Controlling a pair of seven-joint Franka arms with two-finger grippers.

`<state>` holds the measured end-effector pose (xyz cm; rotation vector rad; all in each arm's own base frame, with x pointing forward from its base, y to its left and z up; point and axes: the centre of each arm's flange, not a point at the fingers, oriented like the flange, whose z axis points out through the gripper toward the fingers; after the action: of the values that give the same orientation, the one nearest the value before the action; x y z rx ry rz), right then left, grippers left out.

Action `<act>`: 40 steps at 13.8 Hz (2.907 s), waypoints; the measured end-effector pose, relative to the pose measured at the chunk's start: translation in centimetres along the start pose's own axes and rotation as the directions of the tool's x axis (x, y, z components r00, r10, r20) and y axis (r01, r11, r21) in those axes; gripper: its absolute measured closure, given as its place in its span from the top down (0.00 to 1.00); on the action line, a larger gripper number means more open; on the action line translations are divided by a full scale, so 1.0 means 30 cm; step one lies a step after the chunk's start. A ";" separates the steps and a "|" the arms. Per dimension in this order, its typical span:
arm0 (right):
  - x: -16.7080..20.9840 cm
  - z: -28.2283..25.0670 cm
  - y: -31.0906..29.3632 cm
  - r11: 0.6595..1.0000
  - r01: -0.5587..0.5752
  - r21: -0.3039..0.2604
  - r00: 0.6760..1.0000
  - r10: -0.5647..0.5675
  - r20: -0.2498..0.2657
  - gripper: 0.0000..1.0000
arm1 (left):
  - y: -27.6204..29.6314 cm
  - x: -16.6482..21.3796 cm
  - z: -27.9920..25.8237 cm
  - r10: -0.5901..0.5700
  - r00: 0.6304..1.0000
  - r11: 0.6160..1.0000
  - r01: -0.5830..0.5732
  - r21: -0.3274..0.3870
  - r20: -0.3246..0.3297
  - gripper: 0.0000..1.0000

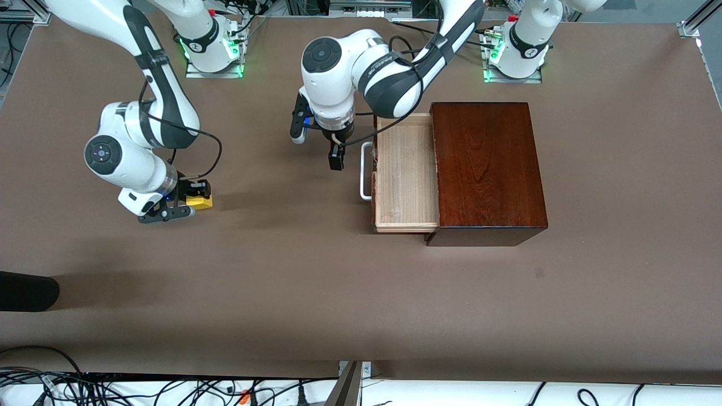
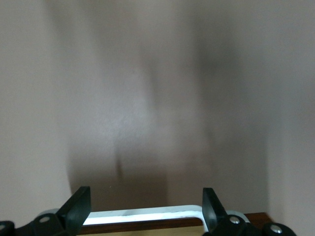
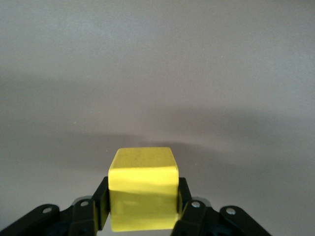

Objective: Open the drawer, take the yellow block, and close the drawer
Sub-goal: 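Set the cube on the table while the left gripper pushes the drawer, then push the drawer shut with the left gripper while the right gripper withdraws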

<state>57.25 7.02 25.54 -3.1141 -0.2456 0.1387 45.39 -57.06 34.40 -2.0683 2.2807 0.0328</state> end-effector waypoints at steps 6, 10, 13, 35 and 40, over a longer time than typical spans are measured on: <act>0.034 0.158 0.009 1.000 -0.008 -0.018 0.999 0.007 -0.043 0.56 | -0.011 -0.018 0.077 0.002 0.998 1.000 -0.002 -0.001 0.061 1.00; 0.040 0.163 0.009 1.000 -0.008 -0.019 0.999 0.007 -0.048 0.56 | -0.007 -0.062 0.115 -0.016 0.991 0.998 0.024 -0.055 0.136 1.00; 0.057 0.140 0.020 1.000 -0.002 -0.020 0.997 0.000 -0.071 0.78 | -0.022 -0.101 0.126 -0.029 0.984 0.996 0.044 -0.079 0.174 1.00; -0.084 -1.134 0.016 0.999 0.051 0.020 0.996 -0.049 -0.069 1.00 | -0.158 -0.438 0.150 -0.121 0.882 0.970 0.203 -0.135 0.456 1.00; -0.098 -1.123 0.045 0.999 0.039 -0.003 0.999 -0.039 -0.019 1.00 | -0.188 -0.501 0.155 -0.134 0.873 0.961 0.230 -0.153 0.469 1.00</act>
<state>57.57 4.96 59.32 -3.1095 -0.3061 0.1083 52.61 -42.42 30.82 -2.0766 1.8559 0.6954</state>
